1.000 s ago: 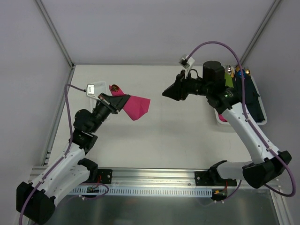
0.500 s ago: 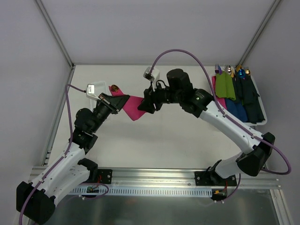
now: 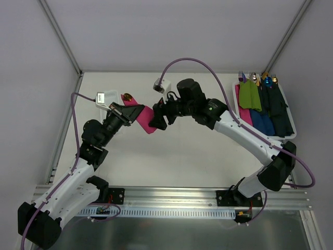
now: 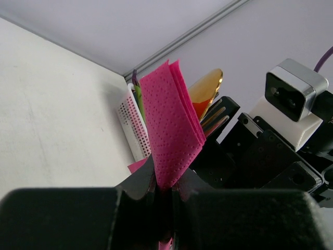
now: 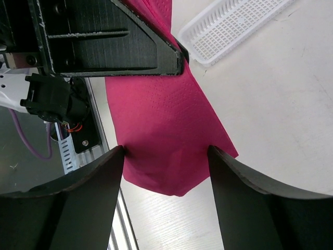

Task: Place the utensils on the paper napkin and roll it up

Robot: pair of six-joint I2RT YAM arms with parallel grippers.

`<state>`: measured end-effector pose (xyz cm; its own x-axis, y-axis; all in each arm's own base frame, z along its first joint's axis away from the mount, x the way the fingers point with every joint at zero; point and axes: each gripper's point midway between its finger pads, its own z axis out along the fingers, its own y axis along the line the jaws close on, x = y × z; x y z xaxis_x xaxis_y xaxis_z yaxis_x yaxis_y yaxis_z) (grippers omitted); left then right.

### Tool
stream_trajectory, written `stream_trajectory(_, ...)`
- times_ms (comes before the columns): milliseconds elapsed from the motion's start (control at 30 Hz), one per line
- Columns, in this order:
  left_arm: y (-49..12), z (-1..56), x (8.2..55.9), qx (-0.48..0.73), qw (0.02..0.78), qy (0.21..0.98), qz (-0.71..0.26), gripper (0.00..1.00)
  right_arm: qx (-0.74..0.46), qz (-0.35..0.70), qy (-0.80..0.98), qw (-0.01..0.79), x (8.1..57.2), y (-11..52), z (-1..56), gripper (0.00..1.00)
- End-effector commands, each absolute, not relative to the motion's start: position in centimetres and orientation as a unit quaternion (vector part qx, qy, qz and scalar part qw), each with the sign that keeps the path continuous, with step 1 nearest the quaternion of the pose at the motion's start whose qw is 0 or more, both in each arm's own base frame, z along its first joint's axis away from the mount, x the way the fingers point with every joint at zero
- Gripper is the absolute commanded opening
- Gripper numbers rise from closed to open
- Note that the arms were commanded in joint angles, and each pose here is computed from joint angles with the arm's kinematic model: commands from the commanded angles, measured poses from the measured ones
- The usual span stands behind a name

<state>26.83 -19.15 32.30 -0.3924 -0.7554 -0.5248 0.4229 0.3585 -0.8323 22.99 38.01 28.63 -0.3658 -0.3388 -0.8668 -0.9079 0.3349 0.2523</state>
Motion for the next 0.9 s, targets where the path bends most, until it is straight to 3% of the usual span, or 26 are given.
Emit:
stream_trajectory(0,-19.5,35.5,25.9,-0.109,0.544,0.595,-0.581,0.0,-0.432,0.409,0.699,0.396,23.2,39.0,31.2,0.69)
stream_trajectory(433,-20.1,35.7,25.8,-0.098,0.536,0.592,-0.594,0.0,-0.441,0.481,0.681,0.333,20.6,40.1,30.8,0.63)
stream_trajectory(867,-21.5,36.5,25.0,-0.054,0.52,0.579,-0.626,0.0,-0.417,0.53,0.683,0.28,20.9,40.2,30.2,0.58)
